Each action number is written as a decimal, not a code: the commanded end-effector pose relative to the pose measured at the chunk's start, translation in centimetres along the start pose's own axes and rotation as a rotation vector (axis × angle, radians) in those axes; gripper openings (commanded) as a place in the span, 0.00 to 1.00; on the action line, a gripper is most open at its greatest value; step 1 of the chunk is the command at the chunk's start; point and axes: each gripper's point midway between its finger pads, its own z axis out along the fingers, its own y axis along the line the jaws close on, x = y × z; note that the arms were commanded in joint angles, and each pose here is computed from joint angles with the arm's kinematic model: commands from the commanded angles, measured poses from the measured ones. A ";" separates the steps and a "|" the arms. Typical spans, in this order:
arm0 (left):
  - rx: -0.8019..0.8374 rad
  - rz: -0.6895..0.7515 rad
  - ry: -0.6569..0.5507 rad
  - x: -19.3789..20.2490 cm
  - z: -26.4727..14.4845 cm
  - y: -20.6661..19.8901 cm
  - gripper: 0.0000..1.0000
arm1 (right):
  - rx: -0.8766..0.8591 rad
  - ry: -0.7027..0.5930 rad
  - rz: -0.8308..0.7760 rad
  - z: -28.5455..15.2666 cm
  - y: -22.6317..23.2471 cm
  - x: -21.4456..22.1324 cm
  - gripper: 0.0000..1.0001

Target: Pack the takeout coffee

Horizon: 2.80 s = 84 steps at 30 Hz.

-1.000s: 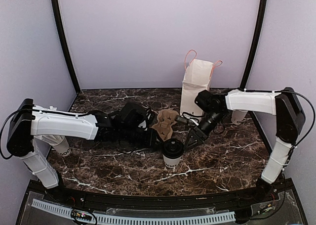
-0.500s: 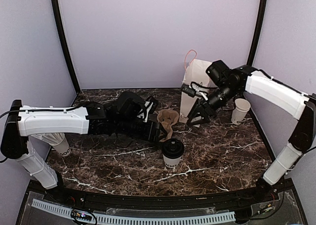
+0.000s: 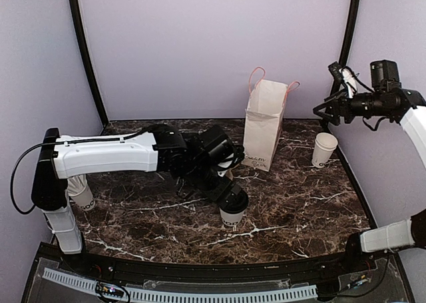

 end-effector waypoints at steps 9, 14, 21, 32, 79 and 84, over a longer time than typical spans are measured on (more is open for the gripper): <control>0.068 0.003 0.099 0.7 0.2 -1.6 0.90 | 0.291 -0.064 0.165 -0.5 -8.2 4.2 0.87; 0.076 0.004 0.094 0.2 0.5 -1.9 0.89 | 0.240 -0.064 0.168 0.1 -7.5 4.5 0.87; 0.052 0.009 0.122 -0.2 1.8 -1.9 0.91 | 0.191 -0.071 0.175 0.6 -6.9 4.7 0.87; 0.019 -0.003 0.147 0.1 3.1 -1.6 0.86 | 0.159 -0.075 0.180 0.8 -6.4 4.9 0.87; -0.055 0.049 0.148 0.7 3.2 -1.9 0.86 | 0.157 -0.076 0.183 0.8 -6.0 5.5 0.87; -0.059 0.041 0.163 1.0 3.6 -1.8 0.86 | 0.155 -0.077 0.182 0.8 -5.9 5.5 0.87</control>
